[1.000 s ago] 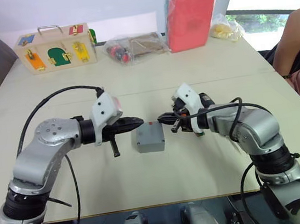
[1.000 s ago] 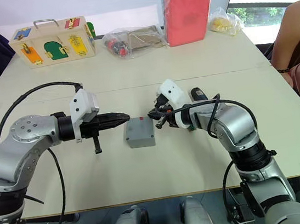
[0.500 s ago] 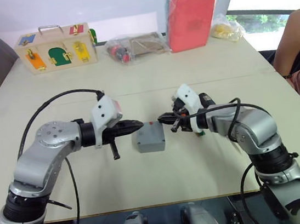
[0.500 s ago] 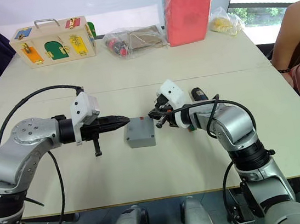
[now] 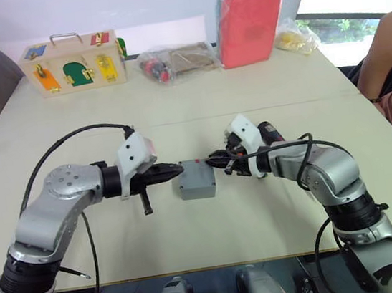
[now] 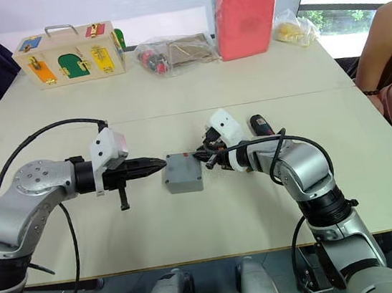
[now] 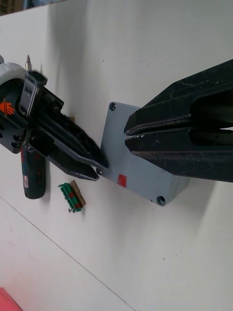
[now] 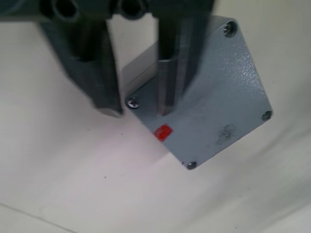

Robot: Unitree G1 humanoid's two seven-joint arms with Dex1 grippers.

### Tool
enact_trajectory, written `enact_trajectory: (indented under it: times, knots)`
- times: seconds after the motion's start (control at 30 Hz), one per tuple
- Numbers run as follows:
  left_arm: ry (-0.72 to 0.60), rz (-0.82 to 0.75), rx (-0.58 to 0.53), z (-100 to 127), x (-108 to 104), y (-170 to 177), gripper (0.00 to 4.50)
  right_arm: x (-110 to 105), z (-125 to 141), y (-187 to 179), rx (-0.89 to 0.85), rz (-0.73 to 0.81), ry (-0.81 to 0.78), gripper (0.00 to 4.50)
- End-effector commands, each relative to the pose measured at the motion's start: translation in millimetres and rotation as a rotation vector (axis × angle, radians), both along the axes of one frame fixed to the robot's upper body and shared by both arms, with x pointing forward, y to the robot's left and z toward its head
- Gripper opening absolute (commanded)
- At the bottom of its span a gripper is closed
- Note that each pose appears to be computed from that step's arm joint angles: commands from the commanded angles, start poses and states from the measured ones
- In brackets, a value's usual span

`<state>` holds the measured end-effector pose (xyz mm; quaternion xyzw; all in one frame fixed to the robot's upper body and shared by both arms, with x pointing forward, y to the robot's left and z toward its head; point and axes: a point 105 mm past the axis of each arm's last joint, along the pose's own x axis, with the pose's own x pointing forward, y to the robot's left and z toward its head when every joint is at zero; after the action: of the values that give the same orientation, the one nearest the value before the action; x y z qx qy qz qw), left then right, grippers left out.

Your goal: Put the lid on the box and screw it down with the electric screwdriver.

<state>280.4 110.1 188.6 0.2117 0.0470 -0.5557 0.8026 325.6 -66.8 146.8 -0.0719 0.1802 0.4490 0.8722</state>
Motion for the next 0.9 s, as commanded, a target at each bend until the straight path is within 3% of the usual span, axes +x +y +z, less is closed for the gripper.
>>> enact_trajectory:
  times: [0.03,0.13,0.2,0.33,0.4,0.5,0.6,0.9]
  knots:
    - [-0.042,-0.002,-0.007,8,-1,1,0.00,-5,19,-4,0.015,0.023,-0.064,3.02]
    - [-0.039,-0.015,-0.012,7,-2,-2,0.00,-7,29,-18,-0.009,0.013,-0.093,4.12]
    - [-0.037,-0.034,-0.017,8,-2,-3,0.00,-6,42,-35,-0.047,-0.020,-0.116,4.43]
    - [-0.040,-0.058,-0.015,9,0,-4,0.00,-4,58,-60,-0.119,-0.079,-0.126,4.43]
    - [-0.048,-0.083,-0.025,10,1,-7,0.00,-2,61,-89,-0.229,-0.165,-0.087,4.43]
    - [-0.057,-0.119,-0.045,12,0,-12,0.00,1,56,-138,-0.415,-0.342,0.046,4.43]
    - [-0.063,-0.130,-0.054,10,0,-18,0.00,3,48,-163,-0.450,-0.421,0.154,4.43]
    - [-0.068,-0.146,-0.083,6,-3,-25,0.00,6,11,-170,-0.407,-0.427,0.467,4.43]
